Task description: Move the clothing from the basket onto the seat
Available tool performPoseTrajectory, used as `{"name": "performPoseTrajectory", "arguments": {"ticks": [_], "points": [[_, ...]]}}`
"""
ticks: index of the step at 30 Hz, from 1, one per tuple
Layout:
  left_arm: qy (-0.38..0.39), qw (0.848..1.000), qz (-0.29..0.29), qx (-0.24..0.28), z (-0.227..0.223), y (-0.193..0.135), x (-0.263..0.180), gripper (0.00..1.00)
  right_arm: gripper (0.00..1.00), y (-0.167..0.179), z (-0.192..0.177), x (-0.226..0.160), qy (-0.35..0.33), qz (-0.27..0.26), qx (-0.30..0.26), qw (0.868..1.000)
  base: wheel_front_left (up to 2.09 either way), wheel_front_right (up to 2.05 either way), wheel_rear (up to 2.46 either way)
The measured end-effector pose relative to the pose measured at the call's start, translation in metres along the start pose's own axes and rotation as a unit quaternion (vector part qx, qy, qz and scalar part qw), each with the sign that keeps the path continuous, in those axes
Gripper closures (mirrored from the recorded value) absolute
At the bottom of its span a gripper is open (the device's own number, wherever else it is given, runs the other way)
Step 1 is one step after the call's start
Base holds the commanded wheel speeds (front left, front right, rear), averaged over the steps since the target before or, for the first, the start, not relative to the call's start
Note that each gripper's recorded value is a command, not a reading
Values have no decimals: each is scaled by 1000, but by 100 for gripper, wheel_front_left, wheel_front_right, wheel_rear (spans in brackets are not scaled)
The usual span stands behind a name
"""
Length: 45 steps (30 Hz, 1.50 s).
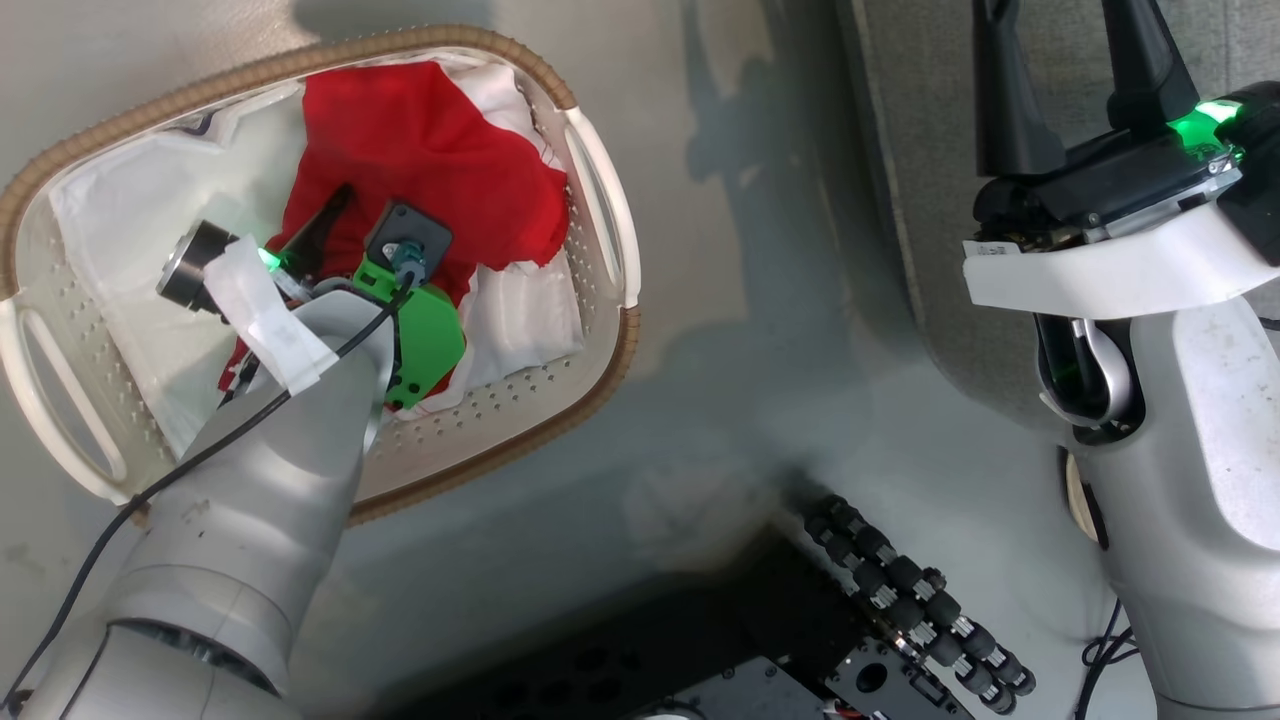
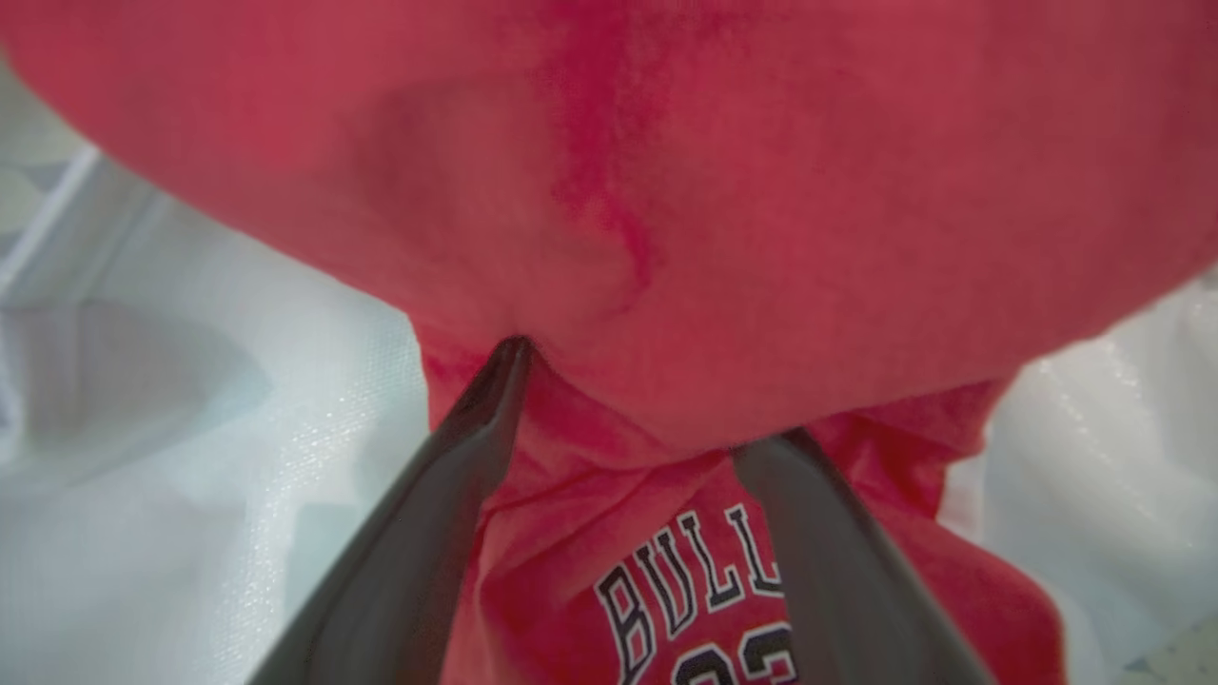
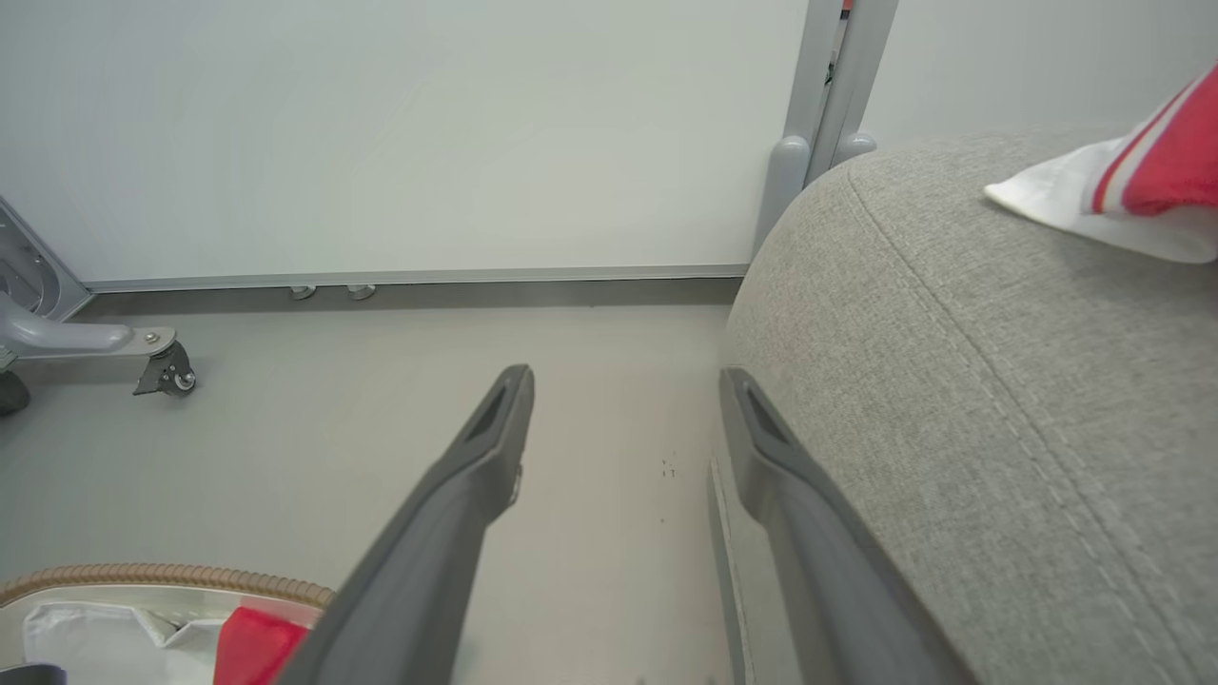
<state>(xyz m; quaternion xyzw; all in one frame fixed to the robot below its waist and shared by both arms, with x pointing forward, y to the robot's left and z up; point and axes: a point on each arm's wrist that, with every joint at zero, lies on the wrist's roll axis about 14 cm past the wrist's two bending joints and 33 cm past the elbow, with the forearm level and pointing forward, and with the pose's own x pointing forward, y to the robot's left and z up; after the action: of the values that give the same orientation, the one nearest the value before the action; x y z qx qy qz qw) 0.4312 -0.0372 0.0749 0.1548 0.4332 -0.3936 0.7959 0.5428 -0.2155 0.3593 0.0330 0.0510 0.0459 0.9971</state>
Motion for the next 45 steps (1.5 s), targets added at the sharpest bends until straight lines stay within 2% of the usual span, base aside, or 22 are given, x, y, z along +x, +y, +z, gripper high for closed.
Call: {"name": "performPoseTrajectory", "arguments": {"ticks": [14,16,23,30,38,45], "points": [[16,999,-39,-19,-6,-13,5,0,0,6,-6,6,-5,9,6,1000,0,0,0],[18,999,-41,-25,-7,-14,5,100,0,5,-8,6,-4,8,6,1000,0,0,0],[-14,999,-38,-34,4,-14,6,100,0,7,-7,7,-5,7,11,1000,0,0,0],[-51,996,-14,-72,22,-2,1,100,0,6,10,11,-21,4,12,1000,0,0,0],[-78,992,-14,-97,39,-15,-30,100,0,6,29,-1,-23,-1,12,1000,0,0,0],[-140,983,2,-119,76,-17,-72,100,0,12,45,-20,-23,1,16,1000,0,0,0]]}}
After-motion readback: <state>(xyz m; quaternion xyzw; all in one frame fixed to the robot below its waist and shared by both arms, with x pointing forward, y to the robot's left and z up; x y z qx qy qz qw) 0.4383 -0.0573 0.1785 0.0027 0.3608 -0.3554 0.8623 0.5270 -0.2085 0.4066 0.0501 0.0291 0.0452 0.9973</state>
